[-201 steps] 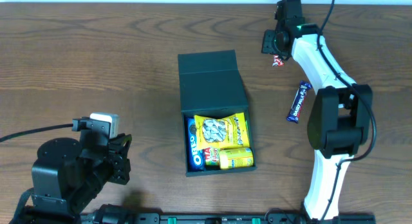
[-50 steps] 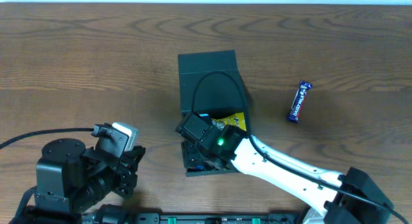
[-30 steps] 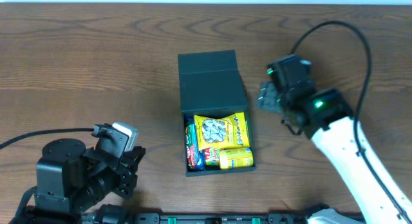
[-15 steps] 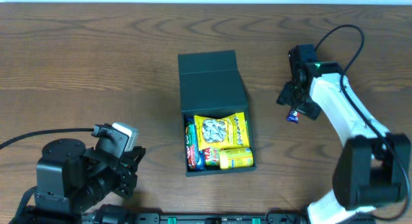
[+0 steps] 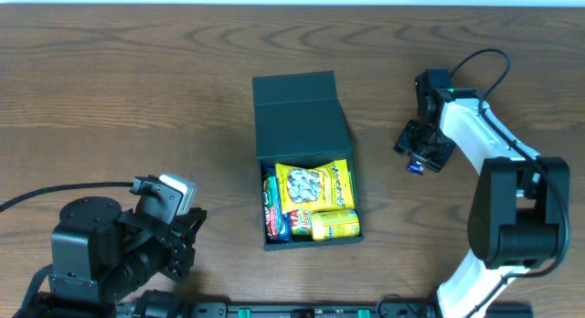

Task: Pack container
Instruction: 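Withdraw the right gripper and reach to the purple bar, then grasp the purple chocolate bar with the right gripper and lift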

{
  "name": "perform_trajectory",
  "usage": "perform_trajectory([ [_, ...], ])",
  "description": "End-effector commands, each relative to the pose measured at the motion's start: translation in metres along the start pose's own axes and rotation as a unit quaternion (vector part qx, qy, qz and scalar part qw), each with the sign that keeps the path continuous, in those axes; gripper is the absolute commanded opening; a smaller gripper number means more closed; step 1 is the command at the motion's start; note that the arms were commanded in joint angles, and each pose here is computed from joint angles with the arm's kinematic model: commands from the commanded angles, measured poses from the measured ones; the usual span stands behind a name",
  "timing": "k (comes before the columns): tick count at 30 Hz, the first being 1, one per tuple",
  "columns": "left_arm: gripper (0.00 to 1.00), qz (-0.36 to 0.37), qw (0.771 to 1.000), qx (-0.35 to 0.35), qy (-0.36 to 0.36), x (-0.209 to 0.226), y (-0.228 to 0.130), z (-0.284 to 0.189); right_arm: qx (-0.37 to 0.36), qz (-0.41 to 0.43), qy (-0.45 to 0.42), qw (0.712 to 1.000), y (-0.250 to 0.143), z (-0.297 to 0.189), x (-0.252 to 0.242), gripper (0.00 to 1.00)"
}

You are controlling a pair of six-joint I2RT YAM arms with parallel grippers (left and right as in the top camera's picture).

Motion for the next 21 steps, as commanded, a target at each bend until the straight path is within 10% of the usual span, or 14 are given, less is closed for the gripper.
perform_trajectory([
  [1,0.08,0.004,1.000,-0.001,0.001,0.000,0.001,0.000,0.011,-0.017,0.011,1.000,-0.001,0.007,-0.002,0.58],
  [16,0.08,0.004,1.000,-0.002,0.001,0.000,0.001,0.000,0.017,-0.057,0.052,0.997,-0.006,0.022,-0.002,0.59],
  [21,0.08,0.004,1.000,-0.002,0.001,0.000,0.001,0.000,0.019,-0.060,0.057,0.996,-0.007,0.023,-0.002,0.45],
])
Point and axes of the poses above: each gripper's point midway between its finger pads, its own z axis out along the fingers, its own x axis along the line the jaws close on, y = z × x, the point moved 7 cm from there along -z, back along the fingers, and after that the axes turned 15 degrees about -z, right-handed, at the moved point
